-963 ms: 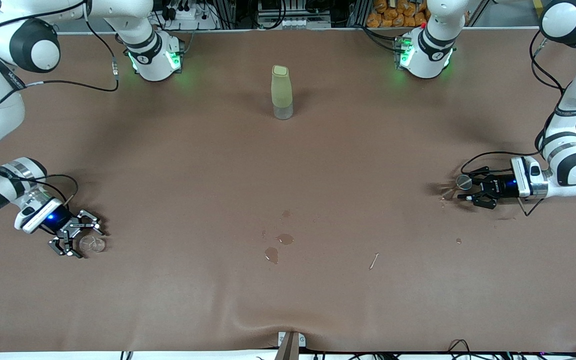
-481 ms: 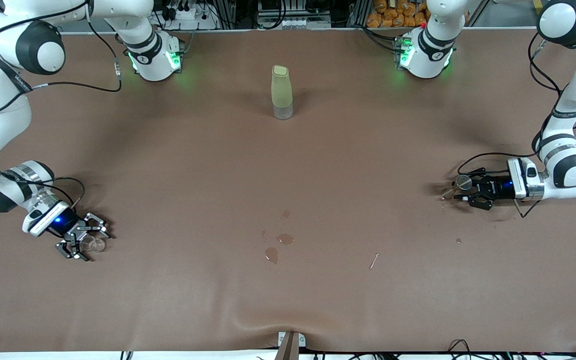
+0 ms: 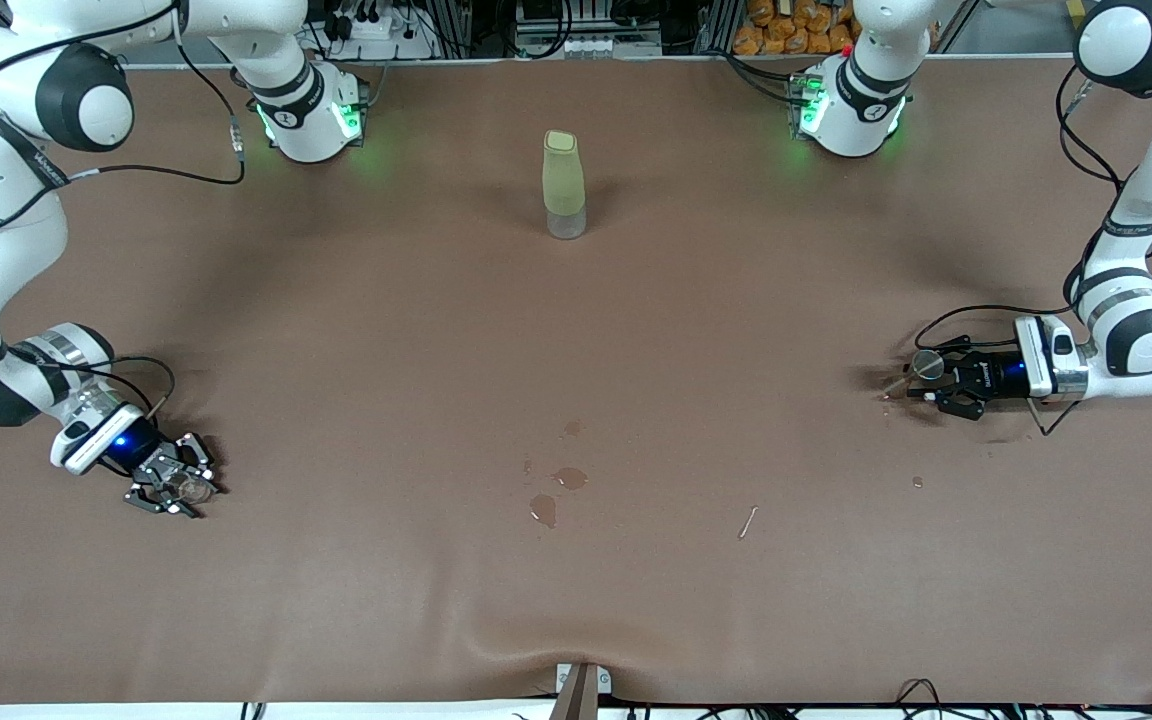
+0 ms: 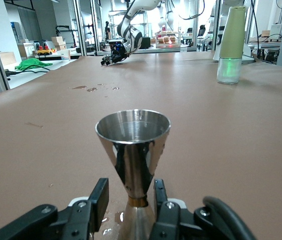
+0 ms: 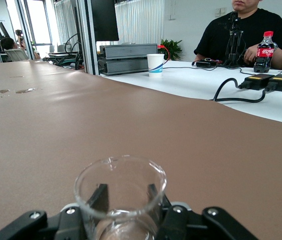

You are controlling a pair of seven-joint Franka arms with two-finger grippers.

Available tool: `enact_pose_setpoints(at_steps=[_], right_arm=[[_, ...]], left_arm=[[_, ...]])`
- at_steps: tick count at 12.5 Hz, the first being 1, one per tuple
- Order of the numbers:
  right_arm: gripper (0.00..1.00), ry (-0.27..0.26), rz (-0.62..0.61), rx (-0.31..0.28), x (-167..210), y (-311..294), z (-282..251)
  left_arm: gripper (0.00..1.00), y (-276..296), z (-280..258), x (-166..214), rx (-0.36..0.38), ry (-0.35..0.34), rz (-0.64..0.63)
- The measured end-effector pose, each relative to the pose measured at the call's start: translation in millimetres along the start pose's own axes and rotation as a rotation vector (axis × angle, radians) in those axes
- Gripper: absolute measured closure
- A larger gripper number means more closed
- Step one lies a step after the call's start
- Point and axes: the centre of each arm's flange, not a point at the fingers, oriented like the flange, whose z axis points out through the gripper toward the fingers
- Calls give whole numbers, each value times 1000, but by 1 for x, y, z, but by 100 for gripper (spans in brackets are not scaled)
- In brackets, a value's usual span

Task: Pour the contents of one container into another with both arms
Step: 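Close the left gripper on the jigger while the right gripper grips the beaker, then lift the jigger with the left gripper while the right gripper lifts the beaker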

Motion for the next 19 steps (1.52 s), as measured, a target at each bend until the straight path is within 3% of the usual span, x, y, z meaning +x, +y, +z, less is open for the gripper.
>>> enact_pose_setpoints(at_steps=[5,10,14,16,19], right_arm=[[87,1,-5,2,2,1,2],[89,23,-67,28,31,11,26],[89,46,-51,121,65,-10,97],[89,59,-36,159,84,-22,129],[89,68,3,213,113,-35,166]], left_arm=[[57,1,2,-2,-2,3,-3],[60,-1,6,-2,3,11,-5],[64,-1,6,-2,3,11,-5],[79,-1,7,-2,3,12,-6],[79,-1,9,-2,-1,18,-15]])
